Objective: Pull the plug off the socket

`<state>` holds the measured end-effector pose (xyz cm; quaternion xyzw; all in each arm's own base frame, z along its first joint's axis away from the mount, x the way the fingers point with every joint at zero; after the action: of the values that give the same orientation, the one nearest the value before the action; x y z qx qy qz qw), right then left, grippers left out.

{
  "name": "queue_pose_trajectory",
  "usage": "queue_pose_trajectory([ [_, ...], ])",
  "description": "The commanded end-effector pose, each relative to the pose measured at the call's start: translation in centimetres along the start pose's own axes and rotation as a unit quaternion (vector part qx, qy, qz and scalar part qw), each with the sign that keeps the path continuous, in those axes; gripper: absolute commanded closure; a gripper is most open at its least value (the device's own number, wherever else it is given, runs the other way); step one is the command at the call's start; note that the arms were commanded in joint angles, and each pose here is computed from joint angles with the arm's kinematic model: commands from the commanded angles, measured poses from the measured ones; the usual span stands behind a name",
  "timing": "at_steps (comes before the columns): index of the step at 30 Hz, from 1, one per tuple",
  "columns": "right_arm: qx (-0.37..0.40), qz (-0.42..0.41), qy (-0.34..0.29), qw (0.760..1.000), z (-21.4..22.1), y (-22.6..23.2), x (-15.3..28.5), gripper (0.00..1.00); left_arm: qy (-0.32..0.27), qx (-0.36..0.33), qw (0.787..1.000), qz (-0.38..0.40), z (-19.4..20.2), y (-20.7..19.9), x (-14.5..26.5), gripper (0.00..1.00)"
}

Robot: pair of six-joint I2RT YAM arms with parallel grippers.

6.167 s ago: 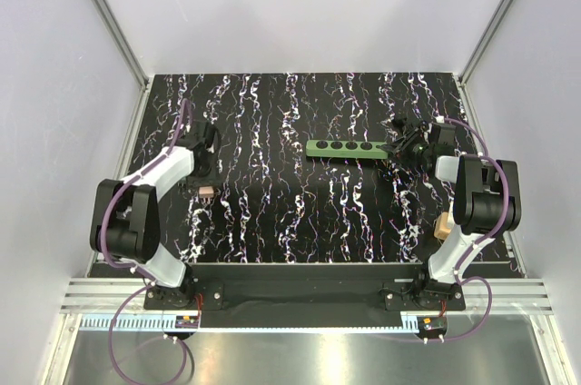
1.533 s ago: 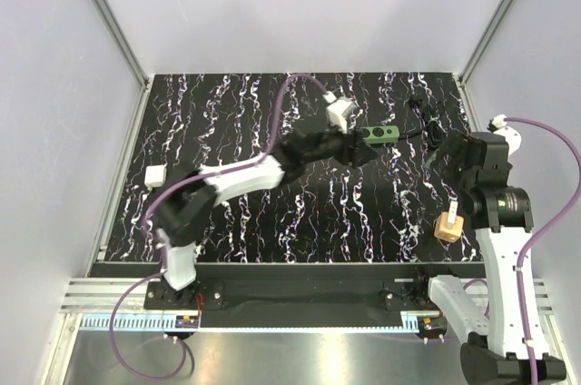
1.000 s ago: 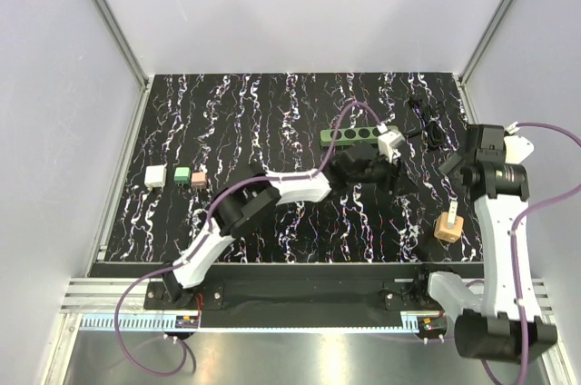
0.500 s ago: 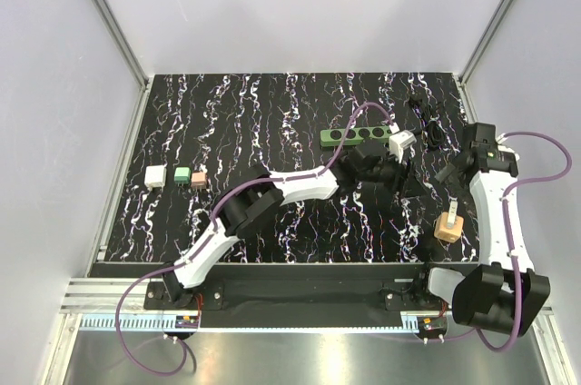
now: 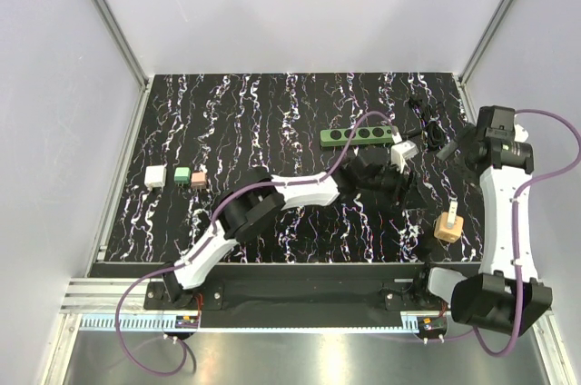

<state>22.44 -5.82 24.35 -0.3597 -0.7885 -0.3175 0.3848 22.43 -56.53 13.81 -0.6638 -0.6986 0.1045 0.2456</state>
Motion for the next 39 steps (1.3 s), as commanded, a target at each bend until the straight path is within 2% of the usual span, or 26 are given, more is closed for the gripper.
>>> queue_pose_trajectory([
  [1,-0.020,-0.072,-0.035,0.997,-1.1,1.4,2.2,0.00,-0.051,-0.026,0.998,-0.016,-3.6,-3.0,1.2,0.27],
  [2,-0.025,-0.080,-0.040,0.996,-1.2,1.5,2.1,0.00,-0.038,-0.025,0.999,-0.029,-3.2,-3.3,1.3,0.25],
  [6,-0.056,-0.060,-0.068,0.994,-1.3,1.0,0.8,0.00,-0.046,-0.041,0.995,-0.075,-4.1,-5.9,2.1,0.23],
  [8,-0.083,-0.074,-0.090,0.990,-1.7,0.9,0.8,0.00,-0.041,-0.040,0.996,-0.075,-3.9,-7.2,2.1,0.23],
  [10,-0.107,-0.091,-0.100,0.985,-1.4,0.7,0.6,0.00,-0.034,-0.026,0.993,-0.107,-3.8,-7.0,2.3,0.23],
  [13,-0.139,-0.090,-0.117,0.979,-1.7,-0.6,0.0,0.00,-0.014,-0.036,0.994,-0.100,-4.0,-7.6,3.0,0.24],
  [17,-0.163,-0.089,-0.103,0.977,-2.3,-2.0,-1.5,0.01,-0.005,-0.044,0.996,-0.084,-5.1,-8.6,3.6,0.25],
  [21,-0.200,-0.077,-0.071,0.974,-1.0,-3.3,-3.9,0.13,-0.001,-0.027,0.998,-0.057,-5.8,-8.9,2.4,0.25],
  [23,-0.207,-0.080,-0.083,0.972,-1.2,-3.5,-3.8,0.17,-0.004,-0.021,0.999,-0.048,-6.5,-9.2,1.6,0.25],
  [26,-0.201,-0.051,-0.118,0.971,-1.8,-4.6,-3.6,0.17,0.026,-0.004,0.999,-0.046,-5.1,-8.1,-0.4,0.23],
  [29,-0.205,-0.020,-0.159,0.966,-1.9,-6.0,-3.5,0.21,0.030,-0.004,0.998,-0.053,-5.2,-7.7,-0.6,0.26],
  [31,-0.199,-0.035,-0.160,0.966,-1.4,-6.0,-4.0,0.25,0.018,-0.012,0.997,-0.071,-5.8,-7.3,0.0,0.27],
  [35,-0.168,-0.110,-0.105,0.974,0.1,-3.9,-3.9,0.23,-0.036,-0.039,0.995,-0.082,-7.7,-7.7,2.8,0.26],
  [39,-0.166,-0.154,-0.077,0.971,0.8,-2.8,-3.3,0.20,-0.034,-0.040,0.997,-0.058,-7.9,-7.8,3.2,0.25],
])
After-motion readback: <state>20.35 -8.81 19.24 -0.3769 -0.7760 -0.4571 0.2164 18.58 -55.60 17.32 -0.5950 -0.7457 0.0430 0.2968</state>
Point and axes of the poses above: each gripper's point midway between its finger pads, its own x axis back along the fingers, its own y axis along the line the jaws close on, z = x × y, the point moved 5 cm from there along x, back along the fingers, and after that the axes turned 11 degrees about -x, right-handed, at the moved point
